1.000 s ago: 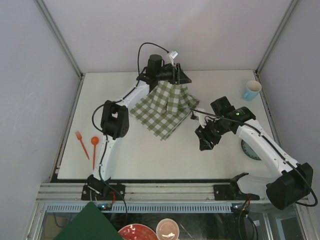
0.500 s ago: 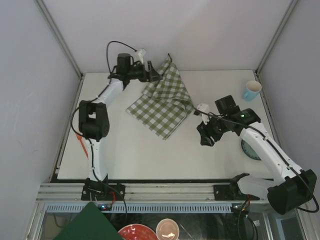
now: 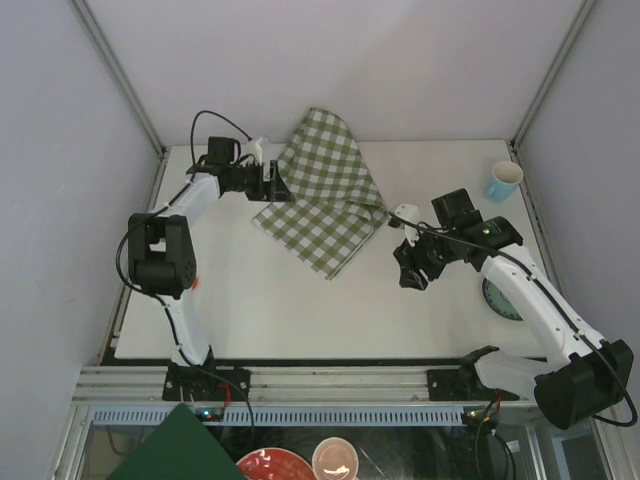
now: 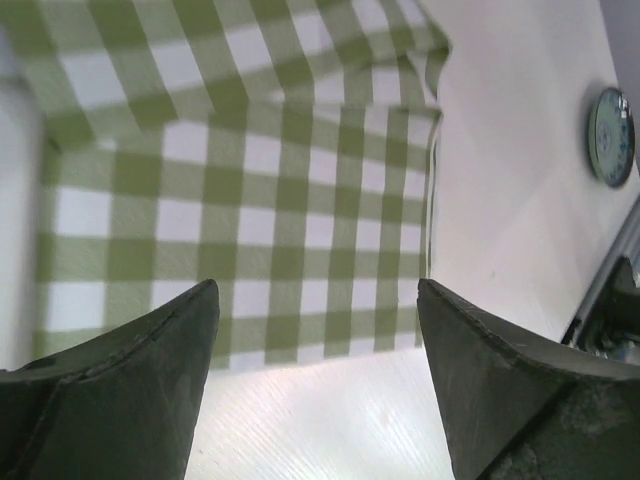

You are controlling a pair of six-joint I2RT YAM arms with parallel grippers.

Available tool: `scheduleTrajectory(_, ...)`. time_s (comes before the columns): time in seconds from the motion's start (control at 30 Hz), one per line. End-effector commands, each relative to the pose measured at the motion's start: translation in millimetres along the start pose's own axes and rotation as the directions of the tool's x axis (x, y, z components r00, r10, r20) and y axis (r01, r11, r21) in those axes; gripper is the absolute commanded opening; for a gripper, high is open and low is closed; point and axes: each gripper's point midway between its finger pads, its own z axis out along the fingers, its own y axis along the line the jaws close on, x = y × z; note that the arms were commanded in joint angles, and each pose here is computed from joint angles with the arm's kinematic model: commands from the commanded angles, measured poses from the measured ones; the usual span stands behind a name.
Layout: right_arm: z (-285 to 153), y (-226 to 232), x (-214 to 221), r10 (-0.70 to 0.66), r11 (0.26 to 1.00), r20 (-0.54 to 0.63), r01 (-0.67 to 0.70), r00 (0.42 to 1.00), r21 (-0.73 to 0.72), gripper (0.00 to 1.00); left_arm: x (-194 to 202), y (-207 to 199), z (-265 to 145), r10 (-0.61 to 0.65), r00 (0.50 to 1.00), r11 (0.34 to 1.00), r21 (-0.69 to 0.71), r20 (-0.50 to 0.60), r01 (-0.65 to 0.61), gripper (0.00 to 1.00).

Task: Set the dinner table for one person
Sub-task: Flatten out the napkin at the center of the board.

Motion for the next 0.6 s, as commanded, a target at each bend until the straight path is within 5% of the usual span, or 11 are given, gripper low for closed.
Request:
scheduleTrajectory(0.0,-10,1,-15,-0.035,0.999,0.05,0.034,0.998,0.016,0.55,27,-16,2,0.053,0.996,0.995,0.083,-0.069,-0.048,0.84)
scheduleTrajectory(0.4,-16,9,-7,-0.019,1.0,0.048,0.02,0.999,-0.008,0.56,-6,28,26,0.17,0.982,0.984,-0.036,-0.079,-0.174,0.84)
scheduleTrajectory(0.57,-20,9,-5,-0.014,1.0,0.052,0.014,0.999,0.005,0.56,3,41,19,0.115,0.981,0.99,-0.056,-0.159,-0.126,0.82)
